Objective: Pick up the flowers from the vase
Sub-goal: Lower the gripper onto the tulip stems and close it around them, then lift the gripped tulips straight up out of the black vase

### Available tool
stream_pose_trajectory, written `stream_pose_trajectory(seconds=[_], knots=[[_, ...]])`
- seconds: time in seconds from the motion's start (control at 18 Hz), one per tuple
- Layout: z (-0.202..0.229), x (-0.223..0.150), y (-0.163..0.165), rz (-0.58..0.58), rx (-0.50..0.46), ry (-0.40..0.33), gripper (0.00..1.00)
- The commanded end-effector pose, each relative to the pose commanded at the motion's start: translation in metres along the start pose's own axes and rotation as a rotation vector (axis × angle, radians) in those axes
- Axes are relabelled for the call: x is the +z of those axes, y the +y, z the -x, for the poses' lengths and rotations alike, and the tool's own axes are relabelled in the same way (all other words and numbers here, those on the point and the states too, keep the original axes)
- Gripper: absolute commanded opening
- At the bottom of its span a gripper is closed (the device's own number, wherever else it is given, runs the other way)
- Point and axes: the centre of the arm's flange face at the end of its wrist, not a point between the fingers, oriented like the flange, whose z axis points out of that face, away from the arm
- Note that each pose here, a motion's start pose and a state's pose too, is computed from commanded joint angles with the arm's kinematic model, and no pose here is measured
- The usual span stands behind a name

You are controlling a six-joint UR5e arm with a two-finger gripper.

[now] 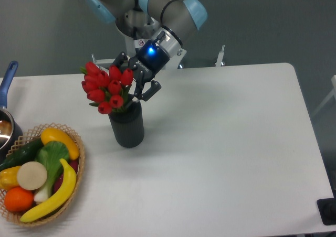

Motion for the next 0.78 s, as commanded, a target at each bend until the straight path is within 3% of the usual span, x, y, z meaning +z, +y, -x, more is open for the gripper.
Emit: stream_pose_trajectory(seconds=[0.17, 0.78], knots=[[-0.003, -0.003, -0.007, -0.002, 0.012, -0.008, 0.14], [-0.001, -0.023, -0.046, -0.026, -0.053, -0.053, 0.13]])
